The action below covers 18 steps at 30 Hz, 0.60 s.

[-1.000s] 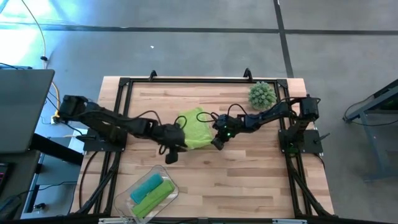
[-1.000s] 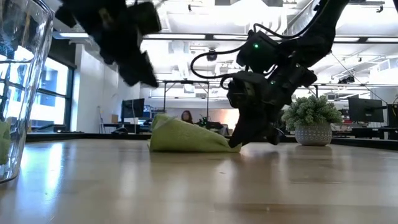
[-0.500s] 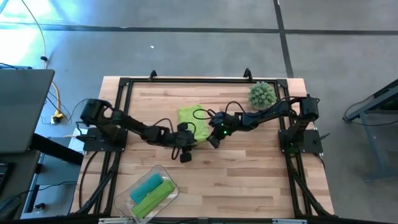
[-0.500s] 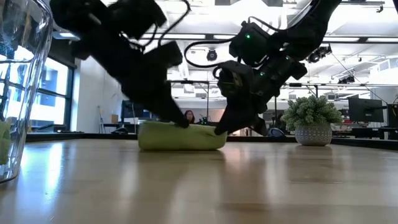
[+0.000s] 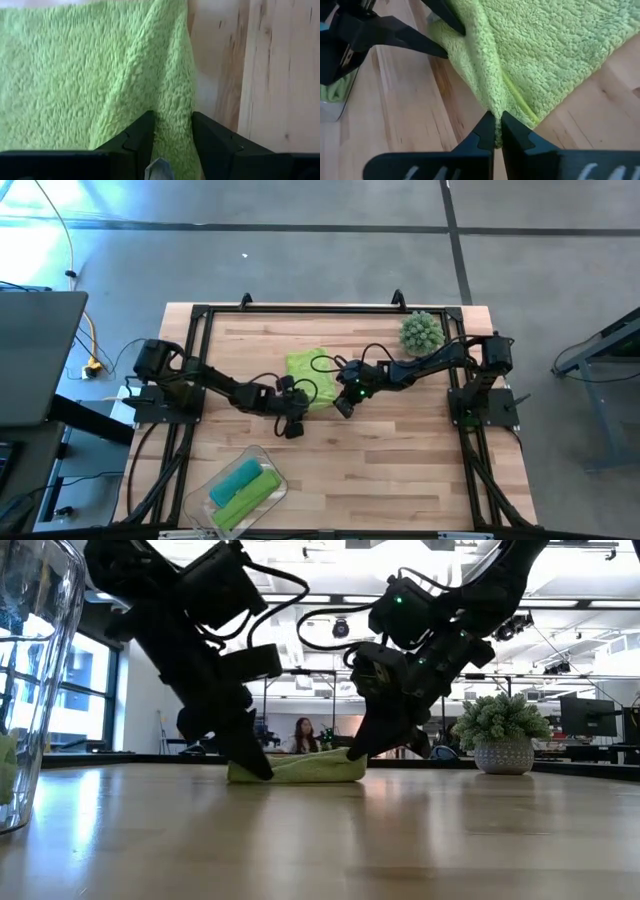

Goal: Roll microfiber towels into tight, uniform cylinder then place into a basket
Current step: Roll the light green microfiber cloth

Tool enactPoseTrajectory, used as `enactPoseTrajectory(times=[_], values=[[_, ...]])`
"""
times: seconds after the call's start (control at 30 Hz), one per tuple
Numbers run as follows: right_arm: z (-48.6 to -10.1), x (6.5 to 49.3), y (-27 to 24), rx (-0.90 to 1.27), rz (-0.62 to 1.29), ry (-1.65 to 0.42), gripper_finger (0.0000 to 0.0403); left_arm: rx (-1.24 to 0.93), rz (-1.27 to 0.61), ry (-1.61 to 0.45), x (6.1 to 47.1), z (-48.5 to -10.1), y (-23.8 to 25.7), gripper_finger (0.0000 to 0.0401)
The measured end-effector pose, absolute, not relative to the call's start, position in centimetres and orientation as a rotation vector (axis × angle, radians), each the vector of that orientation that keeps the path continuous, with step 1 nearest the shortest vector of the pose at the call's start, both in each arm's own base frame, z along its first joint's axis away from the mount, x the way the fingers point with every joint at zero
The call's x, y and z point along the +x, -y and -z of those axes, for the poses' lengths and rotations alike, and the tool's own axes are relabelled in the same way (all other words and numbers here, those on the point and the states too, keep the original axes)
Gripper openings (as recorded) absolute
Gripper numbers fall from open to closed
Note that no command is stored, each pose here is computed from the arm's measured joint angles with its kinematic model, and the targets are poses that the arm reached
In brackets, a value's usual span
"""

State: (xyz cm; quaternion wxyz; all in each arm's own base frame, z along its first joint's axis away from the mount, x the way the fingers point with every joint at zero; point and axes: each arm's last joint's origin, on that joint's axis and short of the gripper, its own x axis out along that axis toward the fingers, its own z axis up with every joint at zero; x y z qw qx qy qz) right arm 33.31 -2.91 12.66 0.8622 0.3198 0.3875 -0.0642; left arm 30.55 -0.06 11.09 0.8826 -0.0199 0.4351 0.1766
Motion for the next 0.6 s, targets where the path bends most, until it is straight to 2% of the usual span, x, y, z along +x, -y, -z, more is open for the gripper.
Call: enactPoseTrajectory(times=[0.13, 0.27, 0.4, 0.6], values=[[-12.6, 33.3, 2.9, 0.658, 0.131, -0.814, 0.0002, -0.044, -0.358, -0.894, 30.6, -11.3, 0.5, 0.0127], [-12.5, 33.2, 3.0, 0.636, 0.156, -0.829, 0.0002, -0.042, -0.329, -0.806, 31.2, -13.5, 1.3, 0.0127], [-12.3, 32.9, 3.0, 0.603, 0.178, -0.854, 0.0002, 0.050, -0.300, -0.800, 31.5, -14.0, 1.6, 0.0127], [-12.4, 33.0, 3.0, 0.570, 0.163, -0.846, 0.0002, 0.148, -0.409, -0.821, 31.3, -14.1, 0.9, 0.0127]])
